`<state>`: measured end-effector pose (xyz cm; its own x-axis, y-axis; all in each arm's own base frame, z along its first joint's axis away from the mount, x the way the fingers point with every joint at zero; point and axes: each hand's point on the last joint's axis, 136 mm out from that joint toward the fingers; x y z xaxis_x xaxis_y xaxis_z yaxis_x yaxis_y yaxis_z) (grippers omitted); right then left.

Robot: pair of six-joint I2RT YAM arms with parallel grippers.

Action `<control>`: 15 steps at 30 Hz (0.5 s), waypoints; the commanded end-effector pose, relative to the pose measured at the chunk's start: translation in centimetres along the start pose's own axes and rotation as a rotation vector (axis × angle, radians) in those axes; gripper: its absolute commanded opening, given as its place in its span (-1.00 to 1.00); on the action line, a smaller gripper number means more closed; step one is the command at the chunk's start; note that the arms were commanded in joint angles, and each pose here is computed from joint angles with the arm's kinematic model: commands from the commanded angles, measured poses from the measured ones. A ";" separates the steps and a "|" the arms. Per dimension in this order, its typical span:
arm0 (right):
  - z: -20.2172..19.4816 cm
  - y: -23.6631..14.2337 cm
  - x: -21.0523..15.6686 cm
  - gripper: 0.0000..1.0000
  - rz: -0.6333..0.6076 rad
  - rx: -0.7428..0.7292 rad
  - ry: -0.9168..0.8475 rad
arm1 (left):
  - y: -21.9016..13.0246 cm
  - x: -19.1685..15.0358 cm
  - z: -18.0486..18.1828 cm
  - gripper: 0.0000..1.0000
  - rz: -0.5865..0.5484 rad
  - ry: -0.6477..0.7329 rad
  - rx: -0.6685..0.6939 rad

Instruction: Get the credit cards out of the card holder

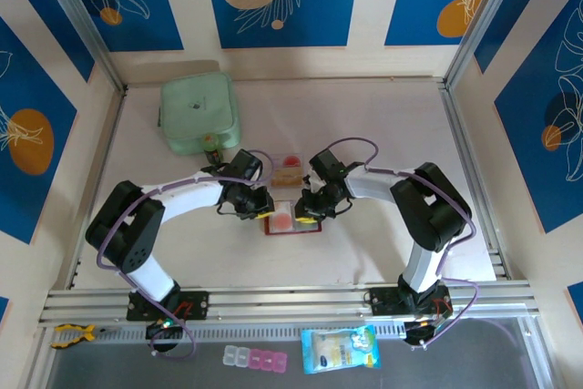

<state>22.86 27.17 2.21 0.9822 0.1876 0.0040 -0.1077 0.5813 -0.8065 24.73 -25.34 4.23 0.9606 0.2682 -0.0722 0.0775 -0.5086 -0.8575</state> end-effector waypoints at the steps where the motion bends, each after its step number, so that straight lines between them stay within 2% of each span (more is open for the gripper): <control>1: 0.0 -1.2 -0.1 -0.60 -0.014 -0.040 -0.008 | 0.4 -0.3 1.0 -0.70 0.023 0.002 0.015; 6: 0.6 -1.8 -0.4 -0.60 -0.017 -0.036 -0.010 | 0.7 -0.4 1.3 -0.79 0.027 -0.008 0.013; 15: -2.2 -0.7 -1.7 -0.61 0.014 -0.124 0.033 | 1.3 -0.6 0.9 -0.87 0.050 -0.011 -0.012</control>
<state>22.72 25.71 2.78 0.9852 0.1695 0.0235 -0.0700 0.5243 -0.8486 24.31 -25.43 3.37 0.9627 0.2557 -0.0880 0.0597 -0.5185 -0.8530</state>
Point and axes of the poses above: each hand's point on the last joint's axis, 136 mm out from that joint toward the fingers, its own y axis out along the fingers, its own z axis along the line the jaws close on, x = y × z, and after that the axes turned 9 degrees about -y, right-handed
